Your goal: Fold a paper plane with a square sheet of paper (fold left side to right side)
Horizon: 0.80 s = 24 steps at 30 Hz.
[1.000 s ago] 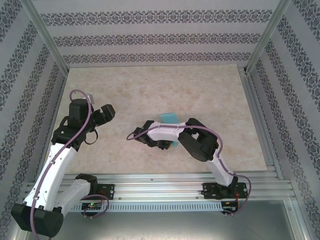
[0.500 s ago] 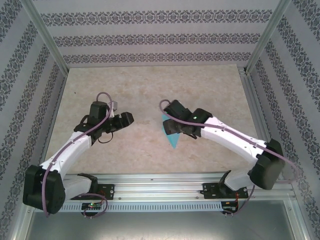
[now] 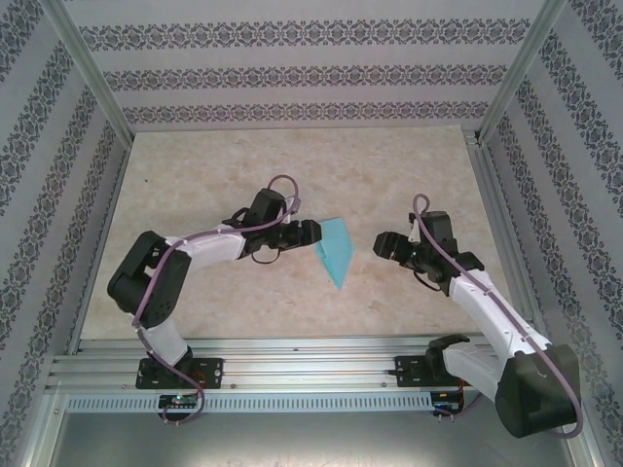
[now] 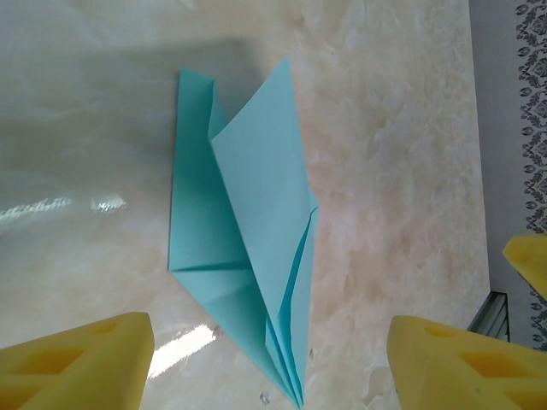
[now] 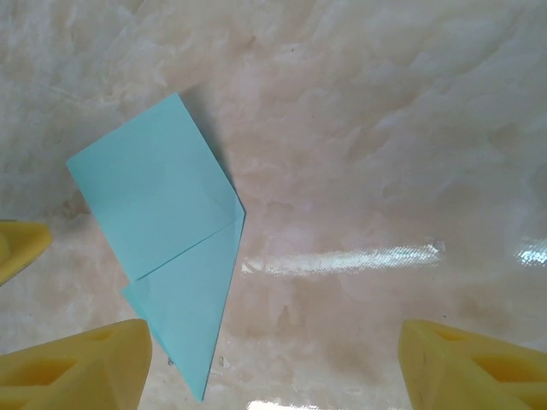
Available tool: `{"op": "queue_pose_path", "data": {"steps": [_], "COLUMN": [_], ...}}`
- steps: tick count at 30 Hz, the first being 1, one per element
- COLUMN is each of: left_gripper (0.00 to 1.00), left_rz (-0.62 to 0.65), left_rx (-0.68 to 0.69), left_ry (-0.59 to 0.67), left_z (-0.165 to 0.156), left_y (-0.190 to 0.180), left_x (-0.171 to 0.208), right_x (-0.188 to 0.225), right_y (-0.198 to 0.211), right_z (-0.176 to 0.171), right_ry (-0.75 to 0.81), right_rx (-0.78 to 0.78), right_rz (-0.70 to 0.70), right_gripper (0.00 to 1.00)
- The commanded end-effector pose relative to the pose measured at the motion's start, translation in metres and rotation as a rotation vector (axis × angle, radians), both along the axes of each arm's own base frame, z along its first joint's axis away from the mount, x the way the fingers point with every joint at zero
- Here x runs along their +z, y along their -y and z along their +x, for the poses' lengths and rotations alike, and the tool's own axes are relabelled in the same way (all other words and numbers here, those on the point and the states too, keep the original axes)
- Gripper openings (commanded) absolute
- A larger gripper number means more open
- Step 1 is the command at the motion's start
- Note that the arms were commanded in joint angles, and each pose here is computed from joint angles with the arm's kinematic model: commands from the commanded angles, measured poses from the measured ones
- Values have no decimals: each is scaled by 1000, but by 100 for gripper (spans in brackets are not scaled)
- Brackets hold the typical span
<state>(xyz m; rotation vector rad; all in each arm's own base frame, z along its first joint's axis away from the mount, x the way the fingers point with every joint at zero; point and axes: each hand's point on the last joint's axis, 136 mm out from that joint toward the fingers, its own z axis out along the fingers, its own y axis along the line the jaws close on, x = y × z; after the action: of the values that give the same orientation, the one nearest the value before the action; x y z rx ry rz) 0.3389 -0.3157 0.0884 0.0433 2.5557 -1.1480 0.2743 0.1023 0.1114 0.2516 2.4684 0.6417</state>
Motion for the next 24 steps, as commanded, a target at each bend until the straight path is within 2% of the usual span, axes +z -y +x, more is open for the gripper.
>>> {"op": "queue_pose_path", "data": {"steps": [1, 4, 6, 13, 15, 18, 20, 24], "left_gripper": [68, 66, 60, 18, 10, 3, 1, 0], "left_rz": [-39, -6, 0, -16, -3, -18, -42, -85], "left_rx": [-38, -41, -50, -105, -123, -148, -176, -235], "left_ry": [21, 2, -3, 34, 52, 77, 98, 142], "left_z": [14, 24, 30, 36, 34, 28, 22, 9], "left_y": [25, 31, 36, 43, 39, 27, 19, 7], "left_x": [-1, -17, -23, -18, -15, -7, 2, 22], "right_x": [17, 17, 17, 20, 22, 27, 29, 29], "right_y": [-13, -13, -13, -26, -33, -45, -52, -67], "right_z": [3, 1, 1, 5, 8, 13, 19, 29], "right_ry": [74, 75, 80, 108, 127, 151, 156, 152], "right_rx": [63, 74, 84, 173, 215, 286, 324, 394], "right_rz": [146, 155, 158, 257, 291, 347, 377, 422], "right_gripper": [76, 75, 75, 70, 69, 66, 62, 62]}}
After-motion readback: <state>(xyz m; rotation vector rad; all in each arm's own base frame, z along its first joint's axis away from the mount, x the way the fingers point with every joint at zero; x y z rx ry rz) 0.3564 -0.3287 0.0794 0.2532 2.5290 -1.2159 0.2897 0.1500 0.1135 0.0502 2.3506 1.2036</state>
